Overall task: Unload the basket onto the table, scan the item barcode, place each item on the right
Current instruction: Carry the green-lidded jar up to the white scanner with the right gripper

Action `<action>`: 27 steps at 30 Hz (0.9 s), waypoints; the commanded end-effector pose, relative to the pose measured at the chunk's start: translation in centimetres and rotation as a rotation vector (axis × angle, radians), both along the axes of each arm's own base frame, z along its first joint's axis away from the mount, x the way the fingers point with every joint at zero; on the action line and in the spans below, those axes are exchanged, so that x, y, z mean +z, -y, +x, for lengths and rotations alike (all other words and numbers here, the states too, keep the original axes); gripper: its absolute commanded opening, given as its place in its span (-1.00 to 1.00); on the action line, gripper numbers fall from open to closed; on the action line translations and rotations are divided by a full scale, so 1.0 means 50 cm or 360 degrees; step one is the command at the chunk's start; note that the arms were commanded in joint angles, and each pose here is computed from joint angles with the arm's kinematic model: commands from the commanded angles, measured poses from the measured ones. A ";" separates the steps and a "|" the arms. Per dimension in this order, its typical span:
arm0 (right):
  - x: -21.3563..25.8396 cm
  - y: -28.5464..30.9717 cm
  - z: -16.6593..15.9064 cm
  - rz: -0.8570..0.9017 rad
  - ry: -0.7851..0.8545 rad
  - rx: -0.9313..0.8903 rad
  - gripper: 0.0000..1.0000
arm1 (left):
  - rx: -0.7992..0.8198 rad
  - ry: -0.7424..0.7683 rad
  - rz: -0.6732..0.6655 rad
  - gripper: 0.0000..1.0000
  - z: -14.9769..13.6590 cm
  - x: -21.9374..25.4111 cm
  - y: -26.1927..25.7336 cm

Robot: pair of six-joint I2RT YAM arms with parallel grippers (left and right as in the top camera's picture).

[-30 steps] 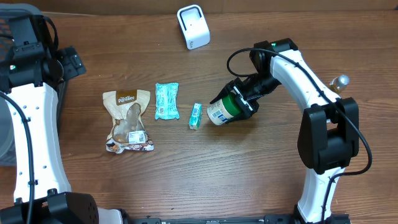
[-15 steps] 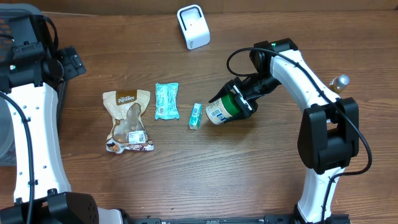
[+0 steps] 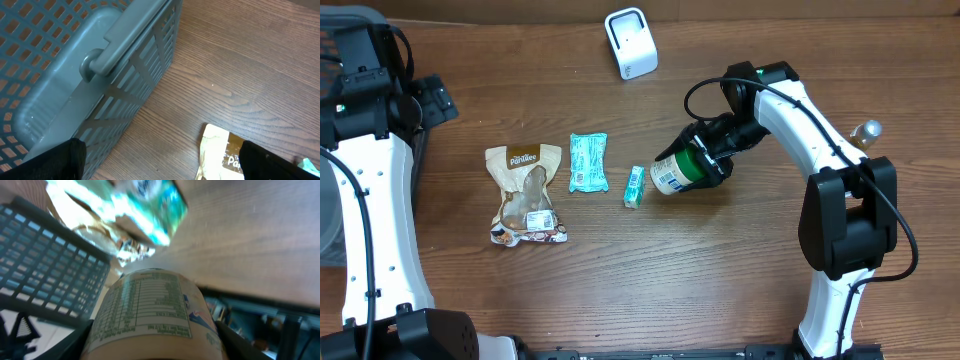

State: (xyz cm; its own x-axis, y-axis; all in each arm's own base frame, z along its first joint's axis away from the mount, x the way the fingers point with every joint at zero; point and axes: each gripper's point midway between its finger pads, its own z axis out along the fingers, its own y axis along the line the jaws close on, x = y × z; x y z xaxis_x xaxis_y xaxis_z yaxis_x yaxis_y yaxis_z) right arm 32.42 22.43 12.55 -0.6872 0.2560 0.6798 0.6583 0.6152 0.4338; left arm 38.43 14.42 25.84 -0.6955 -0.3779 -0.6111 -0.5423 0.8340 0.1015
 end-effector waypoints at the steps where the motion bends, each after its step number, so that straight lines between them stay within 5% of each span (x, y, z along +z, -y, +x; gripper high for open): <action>1: -0.010 0.016 0.023 -0.0110 0.0144 0.0026 0.04 | 0.0005 0.0017 0.0006 0.99 0.002 0.008 -0.005; 8: -0.107 0.145 0.101 -0.0826 0.0559 0.0166 0.01 | 0.0005 0.0017 0.0006 0.99 0.002 0.008 -0.005; 14: -0.091 0.156 0.165 -0.0758 0.1033 0.0544 -0.21 | 0.0005 0.0017 0.0006 0.99 0.002 0.008 -0.005; 17: -0.010 0.165 0.201 -0.0734 0.1153 0.0530 -0.34 | 0.0004 0.0016 0.0006 0.99 0.003 0.008 -0.005; 23: 0.299 0.153 0.237 -0.0722 0.1707 0.0560 -0.50 | 0.0005 0.0017 0.0006 0.99 0.002 0.008 -0.005; 27: 0.396 0.126 0.239 -0.0729 0.1992 0.0593 -0.50 | 0.0005 0.0017 0.0006 0.99 0.002 0.008 -0.005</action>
State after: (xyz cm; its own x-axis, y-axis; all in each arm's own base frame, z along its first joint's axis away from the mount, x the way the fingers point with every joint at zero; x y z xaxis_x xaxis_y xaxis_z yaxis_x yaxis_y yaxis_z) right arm 44.96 14.91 28.89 -0.9086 0.0346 -0.4162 -0.1297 0.9239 0.3600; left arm 38.43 14.42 25.84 -0.6958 -0.3780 -0.6108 -0.5423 0.8340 0.1016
